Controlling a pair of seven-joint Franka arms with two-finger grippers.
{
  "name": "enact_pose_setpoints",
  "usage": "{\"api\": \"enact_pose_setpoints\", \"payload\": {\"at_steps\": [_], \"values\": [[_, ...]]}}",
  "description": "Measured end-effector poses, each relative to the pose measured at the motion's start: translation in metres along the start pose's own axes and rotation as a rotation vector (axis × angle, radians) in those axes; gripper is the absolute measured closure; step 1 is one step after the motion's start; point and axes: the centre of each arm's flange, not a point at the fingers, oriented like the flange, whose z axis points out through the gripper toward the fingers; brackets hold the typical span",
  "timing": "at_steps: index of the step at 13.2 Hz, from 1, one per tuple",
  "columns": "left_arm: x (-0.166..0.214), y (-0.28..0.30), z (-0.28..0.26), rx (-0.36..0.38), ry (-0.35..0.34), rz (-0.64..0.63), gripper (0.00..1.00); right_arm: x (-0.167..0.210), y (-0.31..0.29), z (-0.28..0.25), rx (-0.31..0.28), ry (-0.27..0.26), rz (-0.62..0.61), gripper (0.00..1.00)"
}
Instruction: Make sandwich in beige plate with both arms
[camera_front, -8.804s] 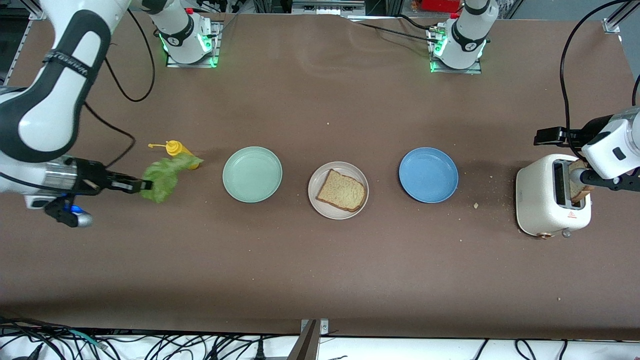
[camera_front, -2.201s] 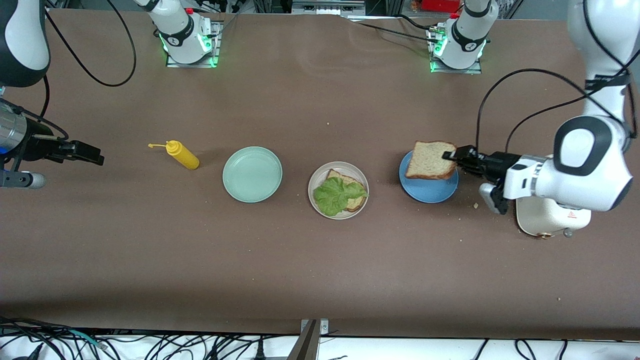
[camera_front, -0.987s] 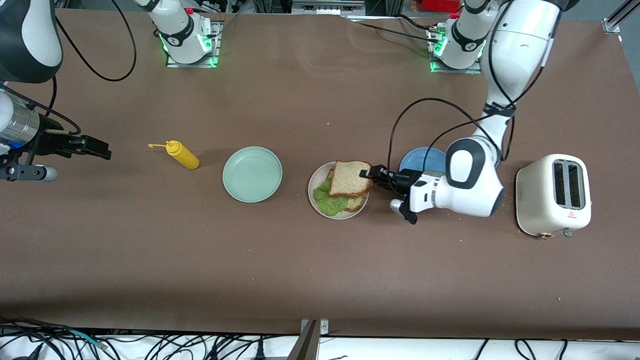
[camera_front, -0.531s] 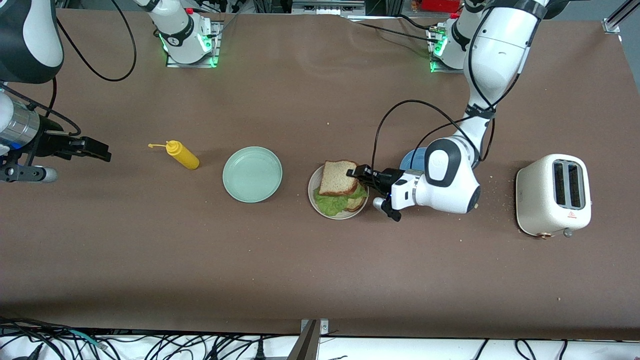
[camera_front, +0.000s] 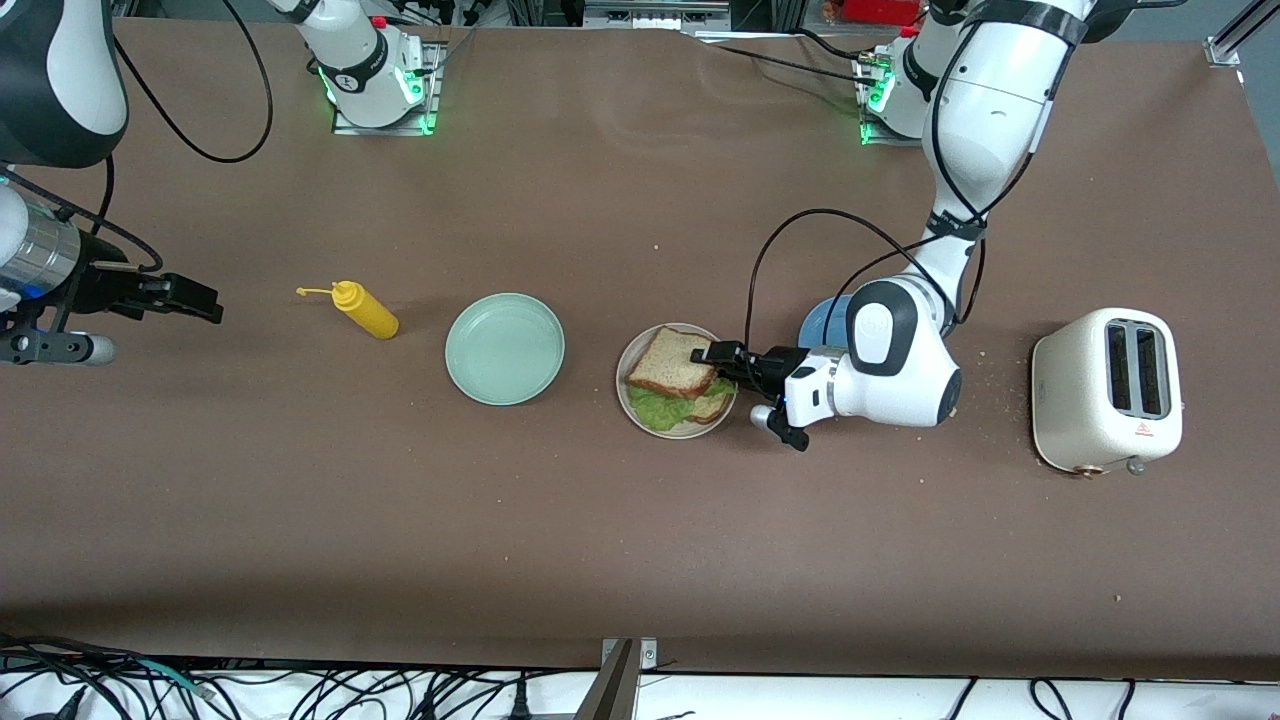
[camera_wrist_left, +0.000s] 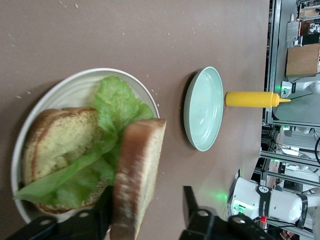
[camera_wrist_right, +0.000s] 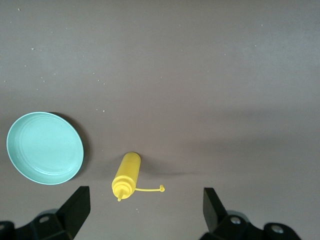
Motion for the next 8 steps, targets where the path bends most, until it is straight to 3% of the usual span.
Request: {"api": "enact_pose_setpoints", "payload": {"at_steps": [3, 6, 8], "values": [[0.003, -0.012, -0.019, 0.012, 0.030, -0.015, 0.04, 0.000, 0.000, 0.000, 0.000, 0.000, 0.000, 0.00], [0.011, -0.030, -0.073, 0.065, 0.106, -0.028, 0.00, 0.000, 0.000, 0.000, 0.000, 0.000, 0.000, 0.00], [0.011, -0.037, -0.122, 0.153, 0.140, -0.015, 0.00, 0.000, 0.001, 0.000, 0.000, -0.001, 0.002, 0.00]]}}
